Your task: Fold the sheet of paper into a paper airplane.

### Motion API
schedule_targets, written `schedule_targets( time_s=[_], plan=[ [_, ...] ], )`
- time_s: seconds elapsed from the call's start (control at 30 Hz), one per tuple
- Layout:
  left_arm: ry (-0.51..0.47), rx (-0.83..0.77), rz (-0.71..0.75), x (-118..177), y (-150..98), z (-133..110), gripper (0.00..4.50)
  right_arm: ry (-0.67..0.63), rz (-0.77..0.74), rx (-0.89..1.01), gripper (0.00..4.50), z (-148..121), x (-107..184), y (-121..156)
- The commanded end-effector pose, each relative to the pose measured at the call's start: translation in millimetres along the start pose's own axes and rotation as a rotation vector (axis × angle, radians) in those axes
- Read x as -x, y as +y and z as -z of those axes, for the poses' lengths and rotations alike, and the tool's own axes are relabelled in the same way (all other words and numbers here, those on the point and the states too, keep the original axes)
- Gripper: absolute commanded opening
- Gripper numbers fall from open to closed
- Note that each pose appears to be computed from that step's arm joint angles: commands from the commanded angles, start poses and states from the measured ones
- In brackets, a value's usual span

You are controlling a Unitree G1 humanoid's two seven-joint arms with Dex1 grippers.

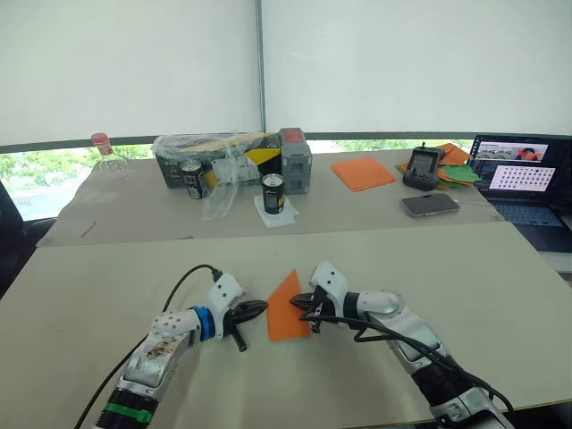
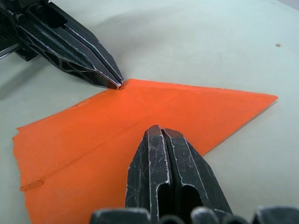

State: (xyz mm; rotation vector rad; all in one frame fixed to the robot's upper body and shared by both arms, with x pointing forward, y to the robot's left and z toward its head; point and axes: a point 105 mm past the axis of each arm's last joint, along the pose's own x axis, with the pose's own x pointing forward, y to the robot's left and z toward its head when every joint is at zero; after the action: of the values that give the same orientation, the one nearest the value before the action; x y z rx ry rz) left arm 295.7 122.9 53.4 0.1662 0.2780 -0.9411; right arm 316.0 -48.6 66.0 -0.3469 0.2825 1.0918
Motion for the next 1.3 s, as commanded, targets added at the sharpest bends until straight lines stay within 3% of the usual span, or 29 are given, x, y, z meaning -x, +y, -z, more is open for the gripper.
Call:
schedule_targets(
  time_s=[0.03, 0.17, 0.43, 0.77, 0.87, 1.0, 1.1, 1.23, 1.3],
  plan=[
    [-0.073, 0.13, 0.006, 6, 0, -8, 0.06, 0.043, 0.006, -0.013, 0.0, 6, 7, -2],
    [-0.177, 0.201, 0.004, 21, 8, -36, 0.06, -0.022, 0.002, 0.018, 0.0, -22, 20, -2],
    [-0.05, 0.093, -0.018, 29, 20, -24, 0.06, -0.076, 0.033, 0.068, 0.0, -61, 50, -10],
    [-0.084, 0.09, 0.057, -1, -1, -36, 0.06, 0.002, 0.086, 0.025, 0.0, -41, 56, -13],
    [-0.053, 0.08, 0.005, -1, 7, -31, 0.06, 0.032, 0.143, 0.018, 0.0, -32, 53, -19],
    [-0.088, 0.077, -0.074, 10, 30, -42, 0.06, -0.011, 0.162, 0.004, 0.0, -40, 58, -18],
    [-0.159, 0.078, 0.021, 15, 27, -64, 0.06, -0.004, 0.157, 0.014, 0.0, -39, 65, -15],
    [-0.14, 0.046, 0.125, 18, 20, -74, 0.06, 0.006, 0.143, 0.019, 0.0, -38, 69, -10],
    [-0.117, 0.104, 0.146, 18, 27, -80, 0.6, 0.005, 0.146, 0.029, 0.0, -40, 73, -9]
  ],
)
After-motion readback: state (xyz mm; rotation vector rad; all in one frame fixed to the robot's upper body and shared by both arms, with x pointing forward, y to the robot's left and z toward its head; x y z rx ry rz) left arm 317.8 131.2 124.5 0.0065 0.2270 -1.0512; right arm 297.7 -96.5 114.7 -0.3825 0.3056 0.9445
